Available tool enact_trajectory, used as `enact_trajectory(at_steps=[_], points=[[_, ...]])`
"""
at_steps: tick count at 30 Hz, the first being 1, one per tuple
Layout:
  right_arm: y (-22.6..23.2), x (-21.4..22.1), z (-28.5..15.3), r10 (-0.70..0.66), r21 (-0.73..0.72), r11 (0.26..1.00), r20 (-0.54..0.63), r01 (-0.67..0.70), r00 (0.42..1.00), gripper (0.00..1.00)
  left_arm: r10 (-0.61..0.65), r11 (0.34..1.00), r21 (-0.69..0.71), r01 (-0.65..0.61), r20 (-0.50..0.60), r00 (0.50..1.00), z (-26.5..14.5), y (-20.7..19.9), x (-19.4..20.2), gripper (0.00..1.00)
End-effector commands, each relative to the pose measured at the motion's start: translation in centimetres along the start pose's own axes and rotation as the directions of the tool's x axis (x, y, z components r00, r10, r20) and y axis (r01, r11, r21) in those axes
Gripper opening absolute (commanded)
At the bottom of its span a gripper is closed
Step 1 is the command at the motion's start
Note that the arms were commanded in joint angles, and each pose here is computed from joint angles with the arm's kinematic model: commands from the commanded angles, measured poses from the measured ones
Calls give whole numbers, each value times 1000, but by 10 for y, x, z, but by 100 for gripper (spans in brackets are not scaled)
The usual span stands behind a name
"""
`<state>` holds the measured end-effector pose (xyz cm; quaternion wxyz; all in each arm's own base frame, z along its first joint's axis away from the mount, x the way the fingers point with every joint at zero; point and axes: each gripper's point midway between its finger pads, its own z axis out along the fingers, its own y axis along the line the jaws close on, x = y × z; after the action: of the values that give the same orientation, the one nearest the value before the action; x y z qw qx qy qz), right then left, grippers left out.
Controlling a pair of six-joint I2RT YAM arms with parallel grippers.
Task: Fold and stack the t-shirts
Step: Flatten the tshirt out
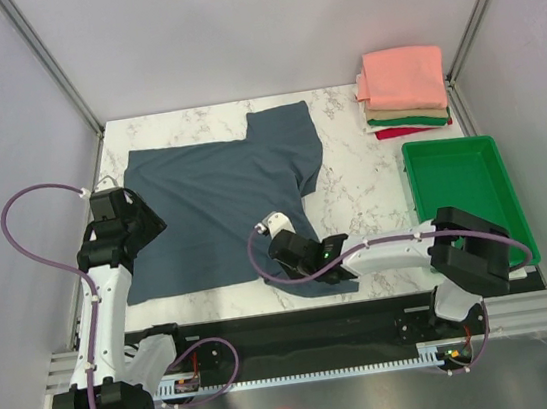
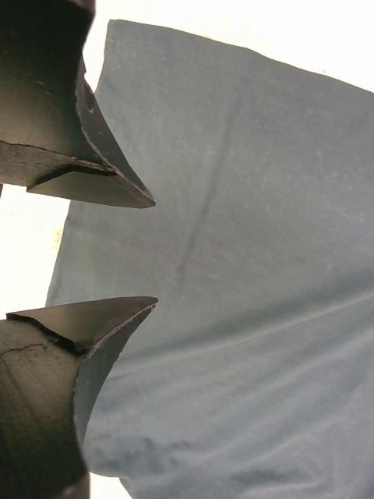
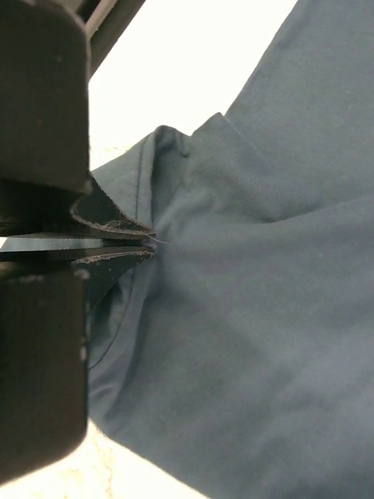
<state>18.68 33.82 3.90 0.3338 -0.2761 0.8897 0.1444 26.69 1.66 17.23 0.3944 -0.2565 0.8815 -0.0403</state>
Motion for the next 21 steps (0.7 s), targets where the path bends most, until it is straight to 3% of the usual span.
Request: enact_trajectory(at_steps=[1,8,10,13,17,18,21], points=[[-3,-20,-19,40,7,999,62,-41,997,6,-4,1000,25,3,40,999,-1,-5,-10,56],[-7,-21,-41,72,-3,997,67,-72,995,11,-6,1000,15,6,42,999,-1,-3,-10,56],[-9,-22,-48,81,-12,997,77,-80,994,0,-10,1000,11,10,46,999,-1,-3,-10,56],[-17,-26,-61,89,2,996,110,-90,990,0,-30,1000,-5,31,47,998,0,0,-9,56],[-84,-55,-84,97,222,964,221,-147,970,0,-133,990,-25,135,75,988,-8,5,-8,56],[-120,-71,-88,152,266,938,257,-221,954,0,-156,988,-2,157,95,983,-10,5,-3,56],[-179,-109,-93,200,294,911,302,-291,932,0,-232,972,45,229,93,968,-7,3,12,56]])
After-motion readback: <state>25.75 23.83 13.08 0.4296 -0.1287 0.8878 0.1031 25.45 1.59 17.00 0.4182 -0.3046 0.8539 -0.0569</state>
